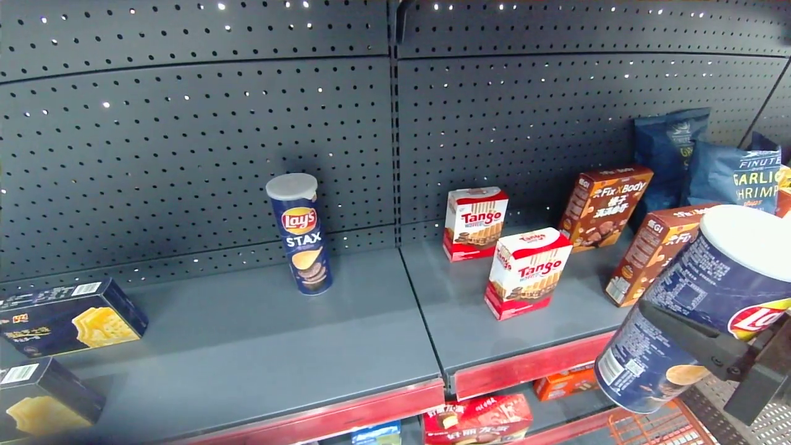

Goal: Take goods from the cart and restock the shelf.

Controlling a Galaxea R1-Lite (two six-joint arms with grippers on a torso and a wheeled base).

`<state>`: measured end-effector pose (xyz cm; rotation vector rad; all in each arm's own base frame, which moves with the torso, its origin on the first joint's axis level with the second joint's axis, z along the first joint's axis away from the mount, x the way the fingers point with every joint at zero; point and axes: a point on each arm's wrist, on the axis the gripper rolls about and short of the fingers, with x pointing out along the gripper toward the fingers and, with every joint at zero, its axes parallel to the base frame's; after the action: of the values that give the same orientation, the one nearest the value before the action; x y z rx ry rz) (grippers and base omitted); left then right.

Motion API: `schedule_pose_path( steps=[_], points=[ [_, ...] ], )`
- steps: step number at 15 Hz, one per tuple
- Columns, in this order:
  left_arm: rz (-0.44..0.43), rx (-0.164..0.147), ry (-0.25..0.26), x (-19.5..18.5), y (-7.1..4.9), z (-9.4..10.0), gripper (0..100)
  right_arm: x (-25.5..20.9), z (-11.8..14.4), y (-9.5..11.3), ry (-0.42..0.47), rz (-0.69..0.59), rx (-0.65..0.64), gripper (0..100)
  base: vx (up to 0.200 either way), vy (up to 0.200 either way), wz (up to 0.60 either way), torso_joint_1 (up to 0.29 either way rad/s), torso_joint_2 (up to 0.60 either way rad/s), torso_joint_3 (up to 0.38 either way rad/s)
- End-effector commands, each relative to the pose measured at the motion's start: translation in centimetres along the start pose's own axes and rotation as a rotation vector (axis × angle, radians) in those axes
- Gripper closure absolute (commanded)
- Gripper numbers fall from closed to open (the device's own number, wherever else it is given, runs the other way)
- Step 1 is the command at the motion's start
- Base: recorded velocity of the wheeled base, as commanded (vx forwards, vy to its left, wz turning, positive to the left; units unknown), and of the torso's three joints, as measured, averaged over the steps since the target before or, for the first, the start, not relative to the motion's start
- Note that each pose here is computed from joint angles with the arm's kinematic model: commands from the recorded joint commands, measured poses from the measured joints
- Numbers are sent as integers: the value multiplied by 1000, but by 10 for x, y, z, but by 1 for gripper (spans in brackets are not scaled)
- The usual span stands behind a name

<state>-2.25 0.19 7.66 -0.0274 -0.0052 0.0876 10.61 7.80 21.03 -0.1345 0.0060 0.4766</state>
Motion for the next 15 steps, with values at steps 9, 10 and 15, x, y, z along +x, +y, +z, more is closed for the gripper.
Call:
schedule_pose_path(
  steps=[9,10,15],
  points=[
    [1,0,-1,0,0,0,0,-6,3,10,-38,146,-4,100,0,0,600,2,2,3],
    [1,0,-1,0,0,0,0,-3,1,11,-25,152,-8,100,0,0,600,2,2,7],
    [1,0,1,0,0,0,0,-5,-14,-2,39,-78,-42,100,0,0,360,2,0,0]
  ],
)
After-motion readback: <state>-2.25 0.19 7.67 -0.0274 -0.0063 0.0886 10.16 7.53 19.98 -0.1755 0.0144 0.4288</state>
